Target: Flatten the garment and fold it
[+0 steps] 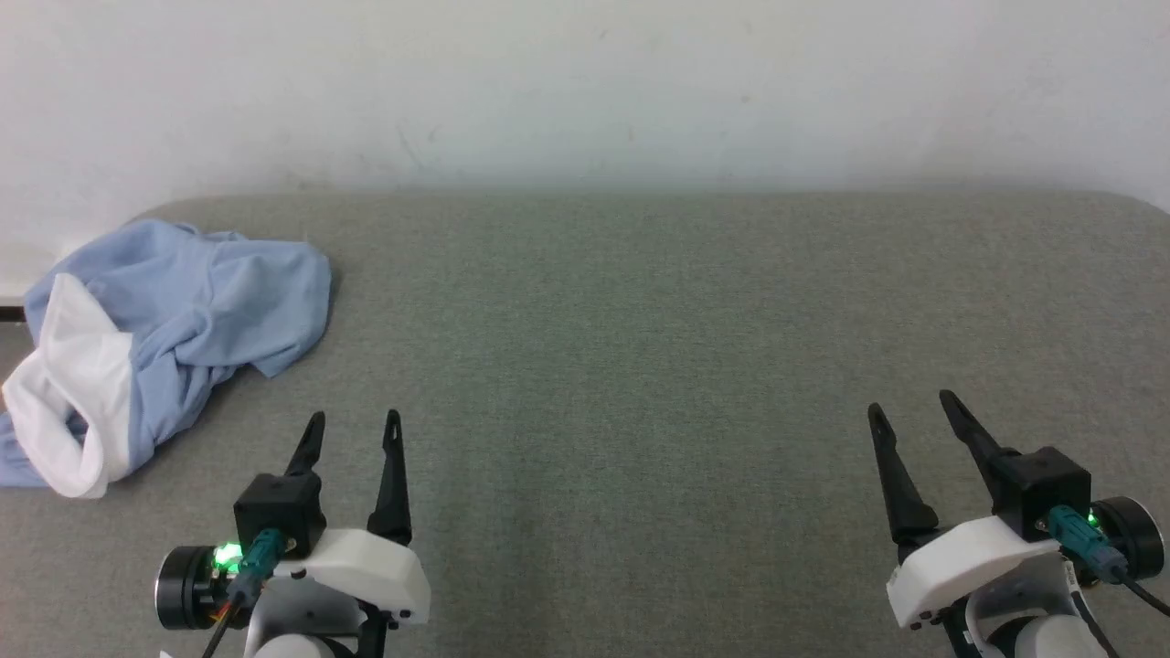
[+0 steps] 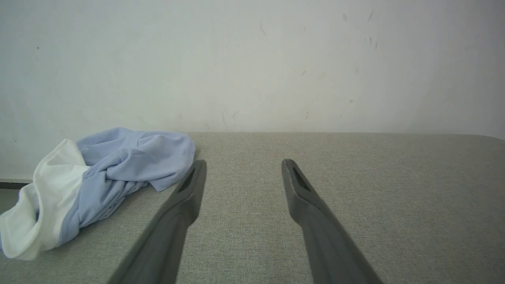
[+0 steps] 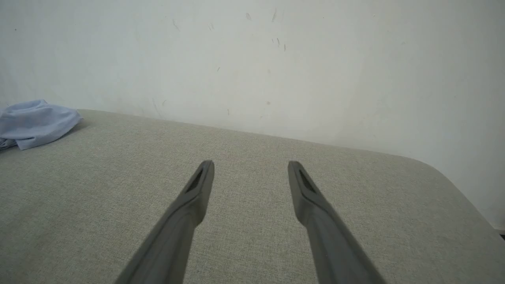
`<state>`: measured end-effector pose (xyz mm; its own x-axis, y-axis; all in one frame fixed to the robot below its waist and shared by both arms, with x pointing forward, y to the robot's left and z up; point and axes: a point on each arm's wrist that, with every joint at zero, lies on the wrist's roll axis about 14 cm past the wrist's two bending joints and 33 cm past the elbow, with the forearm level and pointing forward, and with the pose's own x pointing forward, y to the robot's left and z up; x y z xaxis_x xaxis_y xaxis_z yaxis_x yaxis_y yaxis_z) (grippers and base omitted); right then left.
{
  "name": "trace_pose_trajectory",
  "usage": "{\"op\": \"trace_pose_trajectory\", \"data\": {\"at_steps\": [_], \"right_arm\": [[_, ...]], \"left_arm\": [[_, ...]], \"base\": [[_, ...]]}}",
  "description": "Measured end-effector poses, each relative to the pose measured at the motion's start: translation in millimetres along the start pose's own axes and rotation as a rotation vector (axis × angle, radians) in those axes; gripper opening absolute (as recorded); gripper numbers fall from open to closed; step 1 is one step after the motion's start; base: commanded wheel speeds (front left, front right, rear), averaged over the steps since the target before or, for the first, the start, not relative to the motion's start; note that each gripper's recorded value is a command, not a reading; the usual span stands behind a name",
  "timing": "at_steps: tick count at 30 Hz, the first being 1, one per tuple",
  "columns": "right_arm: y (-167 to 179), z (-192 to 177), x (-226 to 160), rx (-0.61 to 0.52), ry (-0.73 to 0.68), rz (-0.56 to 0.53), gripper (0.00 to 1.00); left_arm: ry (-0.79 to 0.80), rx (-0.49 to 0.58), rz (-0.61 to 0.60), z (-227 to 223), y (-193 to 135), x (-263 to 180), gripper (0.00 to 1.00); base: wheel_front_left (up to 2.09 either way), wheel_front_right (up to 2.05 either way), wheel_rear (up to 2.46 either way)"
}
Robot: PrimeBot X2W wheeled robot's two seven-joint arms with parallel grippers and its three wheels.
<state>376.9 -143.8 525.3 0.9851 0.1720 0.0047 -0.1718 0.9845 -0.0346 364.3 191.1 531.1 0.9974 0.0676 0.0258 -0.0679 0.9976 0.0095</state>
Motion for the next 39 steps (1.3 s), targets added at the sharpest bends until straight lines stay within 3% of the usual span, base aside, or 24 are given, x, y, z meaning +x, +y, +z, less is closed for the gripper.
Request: {"op": "trace_pose_trajectory", "data": {"at_steps": [39], "right_arm": [[100.8, 7.1, 33.7, 0.038, -0.046, 0.301, 1.0]], "left_arm": [[-0.079, -0.035, 0.359, 8.9, 97.9, -72.8, 1.0]], "base": [[0.0, 0.0, 0.0]]}}
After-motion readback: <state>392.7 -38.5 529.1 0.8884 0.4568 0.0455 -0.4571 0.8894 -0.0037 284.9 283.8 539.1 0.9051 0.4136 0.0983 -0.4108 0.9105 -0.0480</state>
